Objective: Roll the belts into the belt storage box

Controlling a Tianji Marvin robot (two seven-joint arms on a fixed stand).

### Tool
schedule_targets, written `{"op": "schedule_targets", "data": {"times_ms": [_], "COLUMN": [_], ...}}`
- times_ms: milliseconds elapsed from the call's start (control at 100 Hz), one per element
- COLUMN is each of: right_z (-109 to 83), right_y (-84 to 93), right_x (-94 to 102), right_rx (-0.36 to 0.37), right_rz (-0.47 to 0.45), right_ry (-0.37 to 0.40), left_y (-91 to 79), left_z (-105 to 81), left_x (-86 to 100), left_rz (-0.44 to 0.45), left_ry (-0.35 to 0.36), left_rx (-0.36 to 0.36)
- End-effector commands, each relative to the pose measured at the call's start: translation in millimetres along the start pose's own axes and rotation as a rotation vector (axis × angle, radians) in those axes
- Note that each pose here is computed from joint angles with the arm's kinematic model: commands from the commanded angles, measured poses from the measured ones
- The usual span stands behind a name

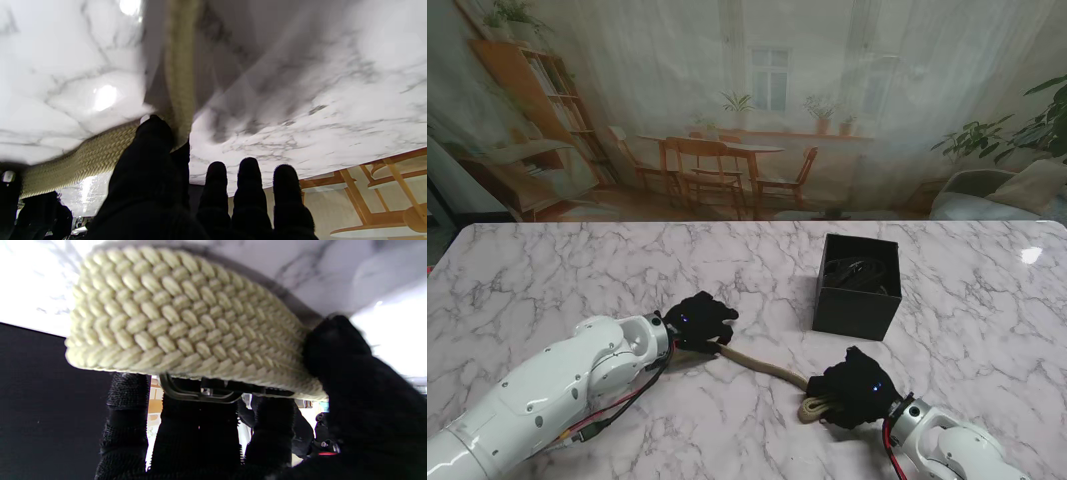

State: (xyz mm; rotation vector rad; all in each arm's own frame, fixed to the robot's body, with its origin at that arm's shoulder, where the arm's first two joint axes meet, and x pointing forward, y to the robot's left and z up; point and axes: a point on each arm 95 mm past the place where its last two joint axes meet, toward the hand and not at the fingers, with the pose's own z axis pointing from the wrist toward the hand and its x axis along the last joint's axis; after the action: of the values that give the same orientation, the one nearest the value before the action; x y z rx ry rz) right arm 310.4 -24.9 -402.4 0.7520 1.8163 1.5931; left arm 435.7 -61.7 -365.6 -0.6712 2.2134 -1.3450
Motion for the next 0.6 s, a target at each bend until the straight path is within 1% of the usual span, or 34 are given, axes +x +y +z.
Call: {"op": "schedule_targets", "data": {"times_ms": [0,80,180,240,290,380,590], "right_z": [-1.9,-1.7,-1.2,-1.1,-1.1,-1.3,-1.4], "right_y": [-2.7,-2.7,-2.5,-2.4,-2.4,-2.6,-3.6], "right_x": [1.7,1.7,1.6,1.6,1.5,1.3,1.8], "right_rx": [0.01,0.01,0.011,0.011,0.011,0.012,0.01], "right_rz": [0.001,0.002,0.0,0.0,-0.001,0.0,0.006], "right_ry": [-0.005,-0.006,-0.005,-0.005,-0.004,-0.007,-0.014], "left_y": [12.0,15.0,17.0,17.0,16.7,16.6,17.3], "left_z": [-9.5,-14.8,-17.0,-16.7,-16.5,-15.3,-12.9], "left_x": [-8.2,-11.5,-11.7,-11.0,-10.4,-10.2,-9.5], "left_rz": [0.014,0.023,0.004,-0.014,-0.029,-0.038,-0.048], "left_ry": [-0.022,-0.038,-0.056,-0.058,-0.056,-0.052,-0.058], "left_rx": [-0.045,-0.059,-0.045,-0.041,-0.051,-0.059,-0.047]}}
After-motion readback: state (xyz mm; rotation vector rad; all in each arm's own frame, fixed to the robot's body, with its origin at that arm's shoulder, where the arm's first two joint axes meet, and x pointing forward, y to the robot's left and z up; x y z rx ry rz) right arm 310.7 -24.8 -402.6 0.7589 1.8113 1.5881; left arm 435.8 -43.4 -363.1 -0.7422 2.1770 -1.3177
